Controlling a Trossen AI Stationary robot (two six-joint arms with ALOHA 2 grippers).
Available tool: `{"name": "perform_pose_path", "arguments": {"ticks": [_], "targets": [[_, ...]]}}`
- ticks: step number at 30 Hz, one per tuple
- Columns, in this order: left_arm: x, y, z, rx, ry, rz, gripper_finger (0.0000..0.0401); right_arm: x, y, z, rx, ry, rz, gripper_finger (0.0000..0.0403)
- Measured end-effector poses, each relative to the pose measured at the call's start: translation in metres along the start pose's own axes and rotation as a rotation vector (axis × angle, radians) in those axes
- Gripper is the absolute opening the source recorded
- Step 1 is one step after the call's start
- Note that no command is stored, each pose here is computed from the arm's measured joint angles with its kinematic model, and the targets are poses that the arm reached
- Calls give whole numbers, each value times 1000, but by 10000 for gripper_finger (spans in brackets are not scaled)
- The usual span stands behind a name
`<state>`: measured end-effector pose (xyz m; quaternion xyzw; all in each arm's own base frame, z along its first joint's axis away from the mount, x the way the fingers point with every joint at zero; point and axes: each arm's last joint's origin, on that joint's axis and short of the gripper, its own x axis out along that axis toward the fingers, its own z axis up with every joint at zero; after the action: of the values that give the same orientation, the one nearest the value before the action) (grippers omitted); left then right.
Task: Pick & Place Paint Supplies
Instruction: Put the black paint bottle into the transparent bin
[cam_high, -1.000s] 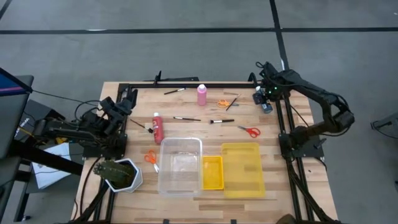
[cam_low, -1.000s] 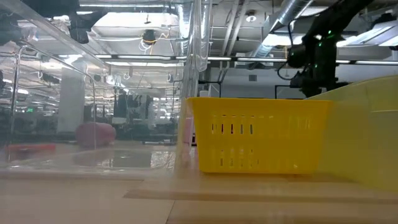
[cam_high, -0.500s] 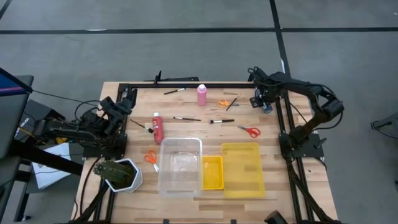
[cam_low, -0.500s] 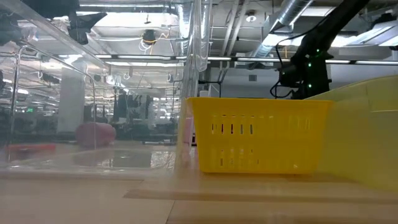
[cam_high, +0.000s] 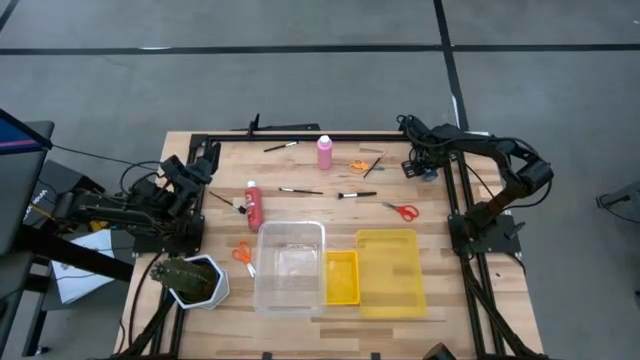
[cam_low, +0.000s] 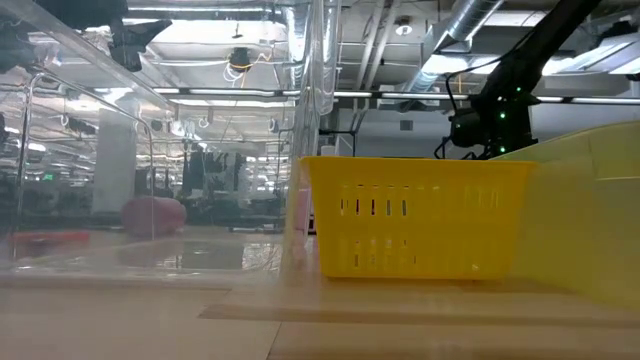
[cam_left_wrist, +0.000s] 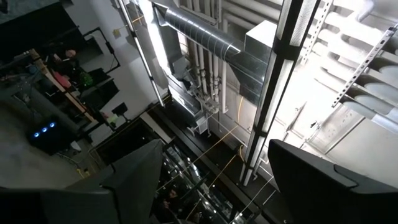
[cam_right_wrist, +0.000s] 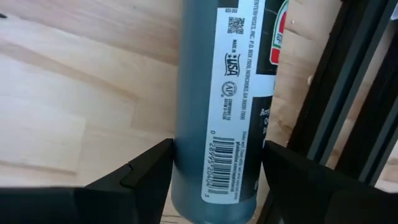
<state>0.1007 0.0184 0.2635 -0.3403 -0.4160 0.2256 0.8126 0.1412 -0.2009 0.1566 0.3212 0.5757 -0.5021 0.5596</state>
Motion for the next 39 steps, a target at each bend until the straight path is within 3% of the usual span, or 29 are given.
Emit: {"name": "perform_pose_path", "arguments": {"ticks": [27,39], "targets": [[0,-1,0,-3,14,-32,287,8,6,-6,-18,-27,-23,235],[0,-2,0,-6,18,-51,287,8,28,-28,-35,96,138,235]]}}
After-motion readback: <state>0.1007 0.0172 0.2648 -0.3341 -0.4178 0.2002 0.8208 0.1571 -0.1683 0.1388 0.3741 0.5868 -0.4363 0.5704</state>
